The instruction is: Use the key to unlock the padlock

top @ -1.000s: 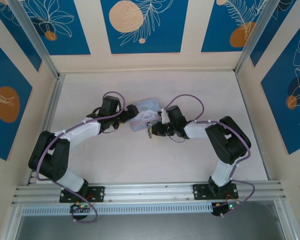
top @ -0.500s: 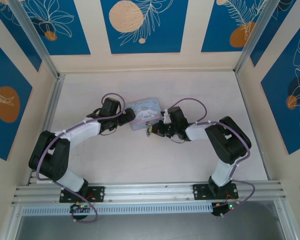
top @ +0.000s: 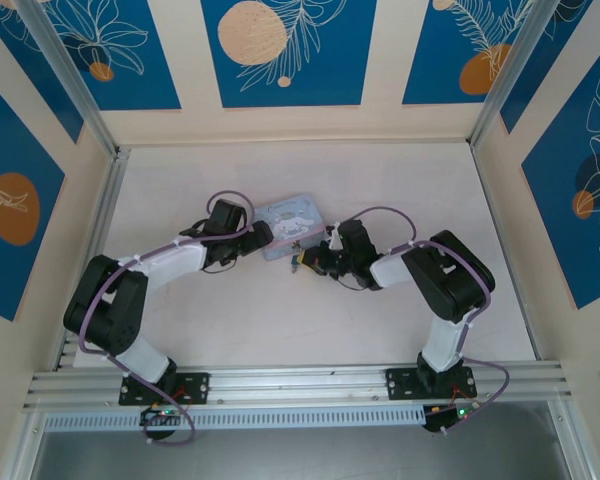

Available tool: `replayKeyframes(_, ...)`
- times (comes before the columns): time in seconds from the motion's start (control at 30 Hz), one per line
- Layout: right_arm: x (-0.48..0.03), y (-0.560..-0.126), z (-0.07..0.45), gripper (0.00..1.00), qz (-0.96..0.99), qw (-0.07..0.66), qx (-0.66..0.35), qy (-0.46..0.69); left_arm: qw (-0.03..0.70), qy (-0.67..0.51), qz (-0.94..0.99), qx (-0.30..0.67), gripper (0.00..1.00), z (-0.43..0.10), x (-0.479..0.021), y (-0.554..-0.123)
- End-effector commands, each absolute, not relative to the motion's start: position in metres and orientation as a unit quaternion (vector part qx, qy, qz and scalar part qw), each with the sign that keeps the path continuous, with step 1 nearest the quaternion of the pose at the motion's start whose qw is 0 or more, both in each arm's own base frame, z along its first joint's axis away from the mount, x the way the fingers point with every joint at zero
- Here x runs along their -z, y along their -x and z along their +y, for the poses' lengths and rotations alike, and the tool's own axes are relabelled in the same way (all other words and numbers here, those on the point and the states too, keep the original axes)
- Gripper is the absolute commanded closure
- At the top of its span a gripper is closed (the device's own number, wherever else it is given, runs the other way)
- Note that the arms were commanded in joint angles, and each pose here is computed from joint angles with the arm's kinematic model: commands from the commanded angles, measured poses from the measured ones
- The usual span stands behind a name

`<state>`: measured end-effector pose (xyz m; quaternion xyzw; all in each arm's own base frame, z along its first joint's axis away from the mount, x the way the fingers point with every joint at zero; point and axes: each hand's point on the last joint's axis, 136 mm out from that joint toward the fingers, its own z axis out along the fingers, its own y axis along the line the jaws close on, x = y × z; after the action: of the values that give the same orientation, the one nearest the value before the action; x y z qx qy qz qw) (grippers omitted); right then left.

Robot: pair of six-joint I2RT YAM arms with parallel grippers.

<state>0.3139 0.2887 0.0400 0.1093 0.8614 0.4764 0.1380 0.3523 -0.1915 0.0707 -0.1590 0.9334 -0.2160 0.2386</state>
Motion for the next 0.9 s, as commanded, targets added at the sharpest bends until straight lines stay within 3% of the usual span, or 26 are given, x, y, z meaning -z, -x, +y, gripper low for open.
replayKeyframes(0.0,-0.021,-0.311,0.282,1.0,0.866,0.131,-0.455,-0.16,0.203,0.165,0.947,0.189,0.0,-0.187,-0.041,-0.333)
replayKeyframes(0.57,-0.021,-0.332,0.269,1.0,0.825,0.176,-0.451,-0.291,0.188,0.172,0.95,0.181,0.0,-0.186,-0.028,-0.325)
replayKeyframes(0.87,-0.034,-0.33,0.27,1.0,0.824,0.183,-0.464,-0.268,0.187,0.173,0.949,0.184,0.0,-0.188,-0.026,-0.325)
